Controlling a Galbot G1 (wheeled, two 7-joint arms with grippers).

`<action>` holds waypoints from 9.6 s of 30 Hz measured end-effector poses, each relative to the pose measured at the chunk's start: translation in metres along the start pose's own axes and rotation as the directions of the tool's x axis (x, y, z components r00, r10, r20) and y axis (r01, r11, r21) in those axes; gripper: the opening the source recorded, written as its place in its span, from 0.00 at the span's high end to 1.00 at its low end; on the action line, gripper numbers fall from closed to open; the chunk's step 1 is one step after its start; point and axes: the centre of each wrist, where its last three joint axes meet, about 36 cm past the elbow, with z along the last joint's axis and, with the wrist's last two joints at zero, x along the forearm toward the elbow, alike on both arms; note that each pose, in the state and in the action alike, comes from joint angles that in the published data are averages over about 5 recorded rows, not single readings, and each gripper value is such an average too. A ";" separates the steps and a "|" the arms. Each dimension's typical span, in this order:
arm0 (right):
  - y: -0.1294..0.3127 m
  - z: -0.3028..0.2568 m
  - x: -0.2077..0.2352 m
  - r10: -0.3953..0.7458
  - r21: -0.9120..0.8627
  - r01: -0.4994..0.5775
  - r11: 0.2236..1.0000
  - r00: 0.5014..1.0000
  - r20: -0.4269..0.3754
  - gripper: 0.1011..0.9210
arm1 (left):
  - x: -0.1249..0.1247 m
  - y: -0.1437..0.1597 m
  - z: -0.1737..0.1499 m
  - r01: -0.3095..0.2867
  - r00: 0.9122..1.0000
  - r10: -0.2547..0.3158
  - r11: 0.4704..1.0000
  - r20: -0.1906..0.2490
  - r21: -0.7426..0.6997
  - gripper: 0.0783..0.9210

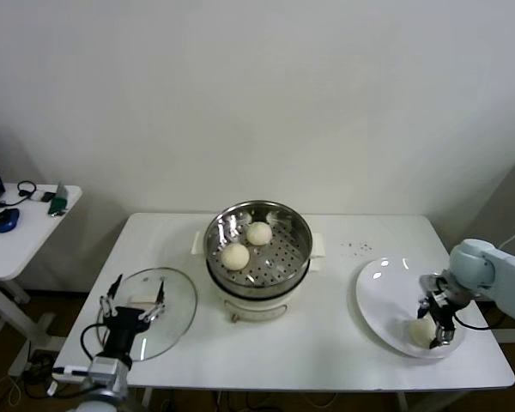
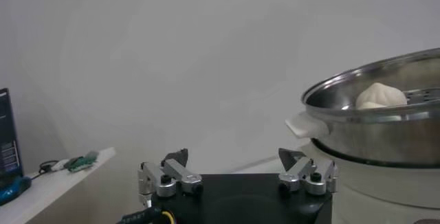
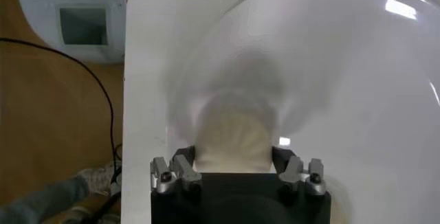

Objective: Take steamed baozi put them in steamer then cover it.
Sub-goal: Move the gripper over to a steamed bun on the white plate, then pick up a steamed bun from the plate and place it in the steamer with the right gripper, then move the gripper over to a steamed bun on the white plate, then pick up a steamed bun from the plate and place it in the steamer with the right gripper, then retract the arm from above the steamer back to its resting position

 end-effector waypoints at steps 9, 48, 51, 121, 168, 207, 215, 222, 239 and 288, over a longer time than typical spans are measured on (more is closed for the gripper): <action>-0.016 -0.019 0.028 0.015 0.096 -0.016 0.995 1.000 0.015 0.25 | 0.000 0.000 -0.003 -0.003 1.000 0.003 1.000 0.006 -0.002 0.12; -0.071 -0.400 0.210 0.189 0.980 -0.001 0.201 0.981 -0.037 0.25 | -0.001 0.009 -0.008 -0.003 1.000 0.002 1.000 0.019 0.020 0.12; -0.068 -0.419 0.194 0.178 0.989 0.019 0.148 0.983 -0.045 0.25 | 0.000 0.010 -0.007 0.001 1.000 -0.001 1.000 0.015 0.022 0.12; -0.030 0.020 0.087 0.213 0.025 -0.213 0.977 0.977 0.033 0.12 | 0.010 0.003 -0.003 -0.007 1.000 0.007 0.999 -0.005 0.035 0.12; -0.050 0.066 -0.002 0.102 -0.086 -0.105 0.991 0.994 -0.042 0.19 | 0.007 -0.002 0.001 0.032 0.999 -0.031 0.999 -0.038 0.029 0.12; -0.157 -0.159 0.248 0.293 -0.031 -0.292 0.956 0.936 0.198 0.26 | 0.017 -0.024 -0.028 -0.029 0.999 0.028 0.999 0.020 0.040 0.12; -0.162 -0.252 0.255 0.251 0.045 -0.266 0.963 0.945 0.210 0.25 | 0.017 -0.020 -0.036 -0.015 1.000 0.015 1.000 0.027 0.027 0.12; -0.162 -0.309 0.235 0.219 0.099 -0.241 0.966 0.957 0.189 0.24 | 0.018 -0.015 -0.037 -0.009 1.000 0.009 1.000 0.019 0.014 0.12; -0.154 -0.349 0.149 0.121 0.156 -0.140 0.978 0.985 0.126 0.24 | 0.012 -0.006 -0.031 -0.004 1.000 0.004 1.000 0.003 -0.001 0.12; -0.072 -0.160 0.162 0.579 -0.328 -0.491 0.807 0.551 0.601 0.12 | 0.001 -0.002 -0.026 -0.017 0.999 0.018 0.998 0.031 -0.053 0.12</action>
